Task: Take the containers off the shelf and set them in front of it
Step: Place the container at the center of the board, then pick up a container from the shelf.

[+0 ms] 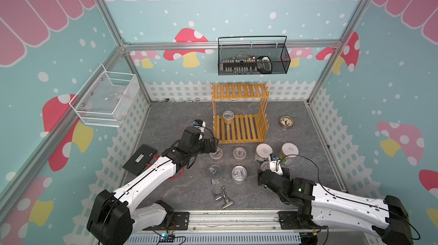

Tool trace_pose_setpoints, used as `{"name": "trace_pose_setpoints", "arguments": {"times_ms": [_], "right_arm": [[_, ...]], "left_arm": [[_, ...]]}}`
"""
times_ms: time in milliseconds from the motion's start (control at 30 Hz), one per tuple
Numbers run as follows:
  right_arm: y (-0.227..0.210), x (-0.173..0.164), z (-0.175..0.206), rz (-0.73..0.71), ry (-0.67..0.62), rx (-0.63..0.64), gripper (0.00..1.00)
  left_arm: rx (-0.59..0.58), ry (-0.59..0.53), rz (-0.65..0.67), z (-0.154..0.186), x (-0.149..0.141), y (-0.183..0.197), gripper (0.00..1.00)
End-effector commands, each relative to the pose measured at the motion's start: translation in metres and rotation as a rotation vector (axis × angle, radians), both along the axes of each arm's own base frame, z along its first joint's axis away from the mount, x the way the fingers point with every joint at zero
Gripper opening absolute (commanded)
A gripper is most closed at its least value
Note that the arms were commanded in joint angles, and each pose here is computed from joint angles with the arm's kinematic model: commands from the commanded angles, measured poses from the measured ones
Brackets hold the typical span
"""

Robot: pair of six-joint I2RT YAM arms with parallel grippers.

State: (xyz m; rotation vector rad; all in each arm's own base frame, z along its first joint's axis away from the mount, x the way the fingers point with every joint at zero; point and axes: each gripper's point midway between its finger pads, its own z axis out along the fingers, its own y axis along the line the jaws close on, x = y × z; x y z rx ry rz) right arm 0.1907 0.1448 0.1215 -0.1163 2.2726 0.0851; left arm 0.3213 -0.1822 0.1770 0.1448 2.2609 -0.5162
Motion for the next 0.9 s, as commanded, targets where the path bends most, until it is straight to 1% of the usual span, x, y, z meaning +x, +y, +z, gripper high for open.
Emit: {"name": "trace_pose_setpoints", "arguments": {"times_ms": [0,133,267,333,500,567,667,800,867], "right_arm": [[0.003,0.007,0.031,0.016,-0.057,-0.009,0.99],[0.009,0.014,0.069,0.039,-0.127,-0.009,0.99],[0.04,0.029,0.103,0.157,-0.23,-0.013,0.98],[0.05,0.046,0.111,0.191,-0.251,-0.001,0.99],[0.065,0.097,0.114,0.29,-0.293,0.106,0.99],[0.08,0.114,0.109,0.342,-0.292,0.095,0.99],[0.099,0.145,0.102,0.365,-0.281,0.055,0.99],[0.113,0.19,0.09,0.375,-0.254,0.085,0.99],[0.12,0.208,0.081,0.378,-0.244,0.079,0.99]], "left_arm": [[-0.007,-0.018,-0.004,0.009,0.0,0.002,0.99],[-0.005,-0.02,0.003,0.01,0.0,0.004,0.99],[-0.009,-0.027,0.008,0.012,0.0,0.006,0.99],[-0.014,-0.03,0.008,0.014,0.0,0.007,0.99],[-0.023,-0.041,0.013,0.019,-0.001,0.01,0.99],[-0.031,-0.045,0.017,0.021,-0.001,0.011,0.99],[-0.036,-0.048,0.026,0.023,0.0,0.014,0.99],[-0.04,-0.046,0.027,0.023,0.001,0.014,0.99],[-0.039,-0.043,0.031,0.022,0.001,0.015,0.99]]}}
